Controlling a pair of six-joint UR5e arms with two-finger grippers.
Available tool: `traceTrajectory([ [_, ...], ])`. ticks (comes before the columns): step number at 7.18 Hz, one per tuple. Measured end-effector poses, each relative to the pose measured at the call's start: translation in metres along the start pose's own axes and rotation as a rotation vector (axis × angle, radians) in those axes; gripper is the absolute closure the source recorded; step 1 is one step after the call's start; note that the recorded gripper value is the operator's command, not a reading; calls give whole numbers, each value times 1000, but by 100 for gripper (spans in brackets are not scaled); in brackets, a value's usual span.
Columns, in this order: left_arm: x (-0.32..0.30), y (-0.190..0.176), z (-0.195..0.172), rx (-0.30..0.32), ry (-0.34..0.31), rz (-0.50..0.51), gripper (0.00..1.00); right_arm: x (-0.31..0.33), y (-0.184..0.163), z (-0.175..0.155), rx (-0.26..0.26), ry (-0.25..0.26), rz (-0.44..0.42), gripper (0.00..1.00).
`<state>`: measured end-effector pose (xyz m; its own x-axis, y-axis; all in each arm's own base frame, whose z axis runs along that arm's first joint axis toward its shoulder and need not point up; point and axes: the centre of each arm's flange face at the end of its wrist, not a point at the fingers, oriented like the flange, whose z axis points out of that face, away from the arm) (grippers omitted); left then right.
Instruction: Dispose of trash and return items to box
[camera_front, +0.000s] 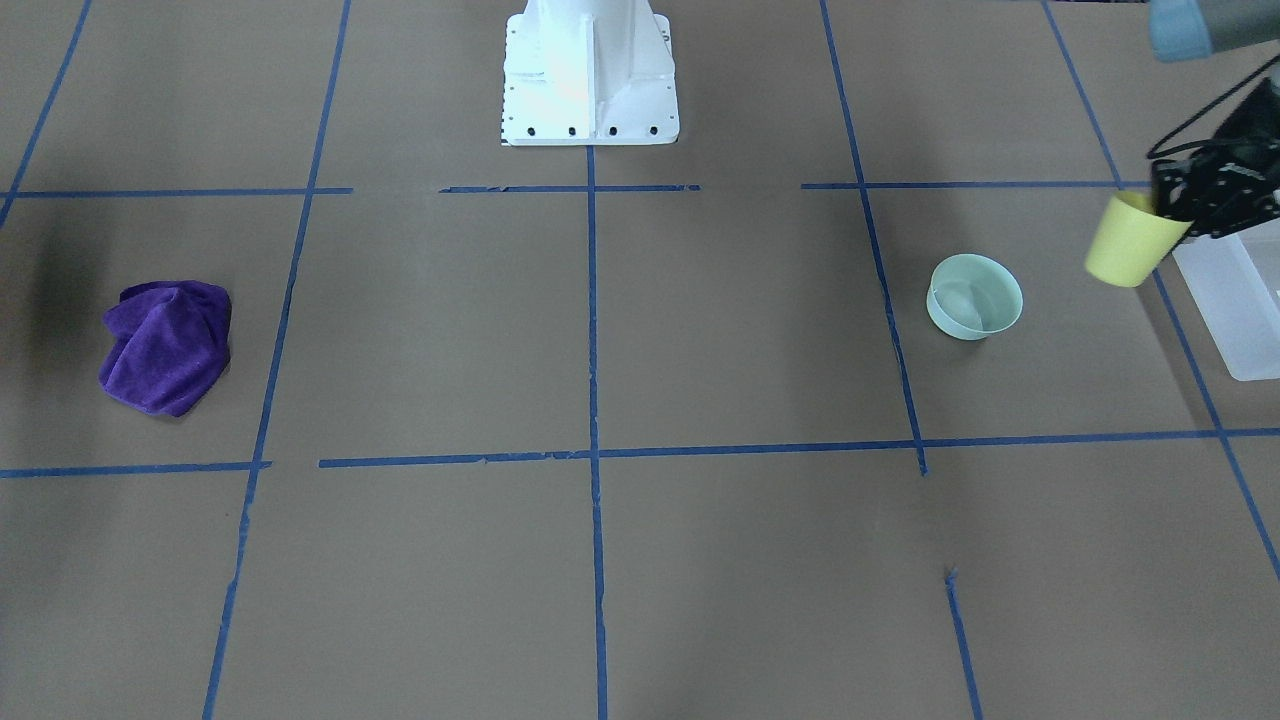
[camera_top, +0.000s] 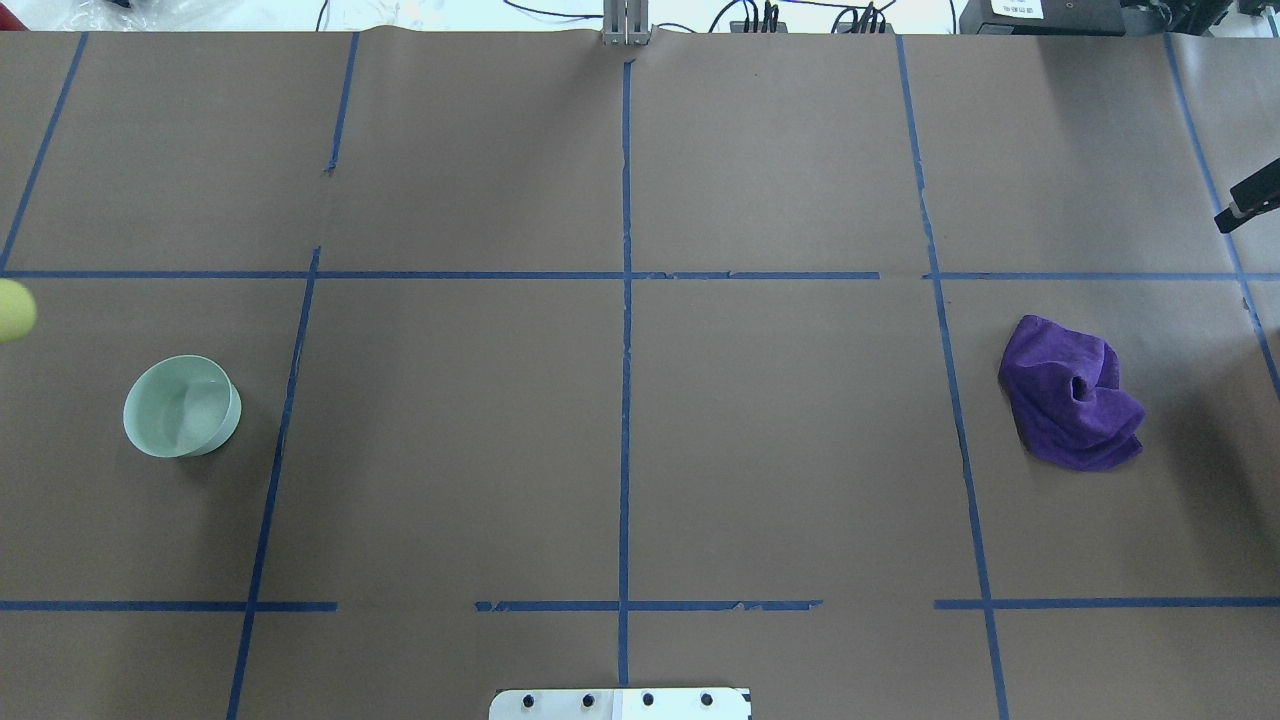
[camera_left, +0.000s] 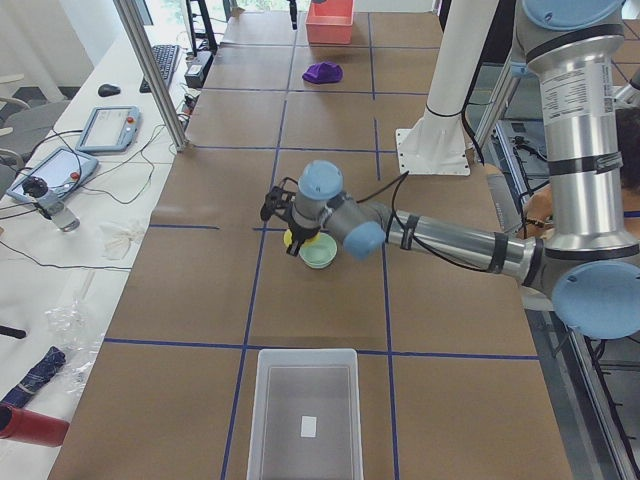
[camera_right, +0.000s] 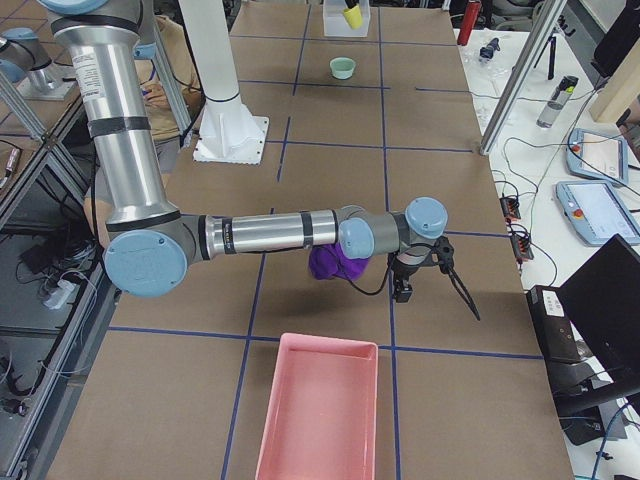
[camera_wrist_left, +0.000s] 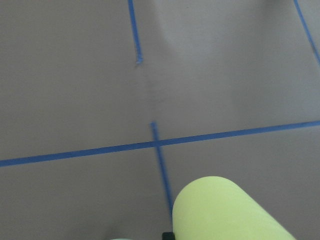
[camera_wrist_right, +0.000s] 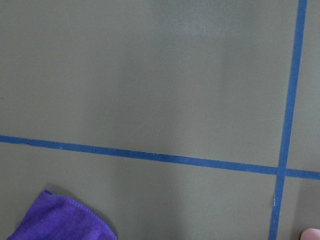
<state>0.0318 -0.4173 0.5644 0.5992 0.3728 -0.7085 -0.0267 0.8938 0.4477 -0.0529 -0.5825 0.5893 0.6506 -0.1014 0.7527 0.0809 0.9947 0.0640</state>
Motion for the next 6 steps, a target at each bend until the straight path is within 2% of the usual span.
traceTrajectory([
  [1, -61, 37, -8, 15, -31, 38, 100, 2, 0, 2, 1, -1, -2, 0],
  [3, -132, 83, -17, 19, -125, 31, 100, 4, 1, 5, -2, -1, 0, 0],
  [4, -156, 99, -17, 0, -199, 25, 100, 5, 1, 5, -4, -1, 2, 0],
  [5, -174, 108, -12, -45, -242, 3, 100, 5, 2, 6, -5, -2, 3, 0],
  [6, -186, 101, -7, -115, -250, -56, 100, 6, 3, 6, -5, -2, 3, 0],
])
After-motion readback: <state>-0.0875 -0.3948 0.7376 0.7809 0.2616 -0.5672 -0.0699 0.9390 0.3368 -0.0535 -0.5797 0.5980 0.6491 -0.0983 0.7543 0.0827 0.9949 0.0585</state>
